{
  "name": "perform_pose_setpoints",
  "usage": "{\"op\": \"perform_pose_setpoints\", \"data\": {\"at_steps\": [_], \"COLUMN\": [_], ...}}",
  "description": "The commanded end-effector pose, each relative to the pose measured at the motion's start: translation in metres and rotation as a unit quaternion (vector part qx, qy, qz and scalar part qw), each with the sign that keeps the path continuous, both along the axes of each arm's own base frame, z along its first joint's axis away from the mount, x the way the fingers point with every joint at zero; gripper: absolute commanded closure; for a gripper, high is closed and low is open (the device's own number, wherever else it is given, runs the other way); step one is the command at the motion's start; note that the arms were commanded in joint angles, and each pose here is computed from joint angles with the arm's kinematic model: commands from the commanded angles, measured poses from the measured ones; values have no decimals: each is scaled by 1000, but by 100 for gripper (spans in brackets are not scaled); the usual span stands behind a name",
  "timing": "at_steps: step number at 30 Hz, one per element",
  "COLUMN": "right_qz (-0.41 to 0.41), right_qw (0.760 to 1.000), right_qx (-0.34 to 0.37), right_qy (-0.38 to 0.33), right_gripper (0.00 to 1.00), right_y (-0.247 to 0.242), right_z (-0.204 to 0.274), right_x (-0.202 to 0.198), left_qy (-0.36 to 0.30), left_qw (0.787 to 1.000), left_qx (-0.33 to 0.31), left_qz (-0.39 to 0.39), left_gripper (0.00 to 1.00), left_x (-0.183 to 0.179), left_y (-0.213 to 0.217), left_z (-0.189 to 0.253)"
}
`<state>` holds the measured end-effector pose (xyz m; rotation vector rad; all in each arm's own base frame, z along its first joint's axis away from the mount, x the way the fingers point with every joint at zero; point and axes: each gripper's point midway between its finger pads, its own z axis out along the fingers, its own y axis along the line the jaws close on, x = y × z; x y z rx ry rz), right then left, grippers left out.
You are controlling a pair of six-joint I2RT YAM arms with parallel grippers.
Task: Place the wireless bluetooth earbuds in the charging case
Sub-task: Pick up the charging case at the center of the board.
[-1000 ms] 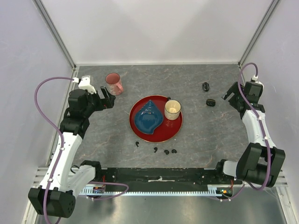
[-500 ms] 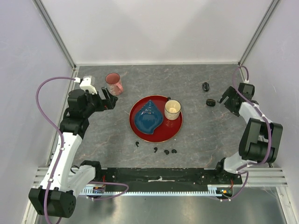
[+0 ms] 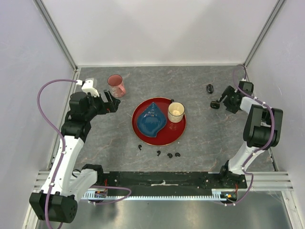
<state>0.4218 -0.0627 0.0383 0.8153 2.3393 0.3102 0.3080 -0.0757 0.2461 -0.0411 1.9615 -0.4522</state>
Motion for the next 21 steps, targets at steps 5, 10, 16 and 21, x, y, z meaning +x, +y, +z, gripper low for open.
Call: {"op": "perform_pose_setpoints", "data": {"at_steps": [5, 10, 16, 21], "right_qz": [40, 44, 74, 108], "right_qw": [999, 999, 997, 993], "right_qx": [8, 5, 6, -2], "right_qy": [-31, -28, -36, -45], "right_gripper": [18, 21, 23, 25], "right_y": [29, 36, 48, 62], "right_z": [11, 5, 8, 11], "right_x": [19, 8, 2, 4], "left_qy": [-17, -18, -16, -15], "left_qw": [1000, 1000, 1000, 1000], "left_qx": [-7, -8, -12, -14], "left_qz": [3, 5, 6, 6], "left_gripper": [1, 1, 1, 1], "left_x": [1, 1, 1, 1], "left_y": [2, 2, 2, 2], "left_z": [8, 8, 8, 7]}}
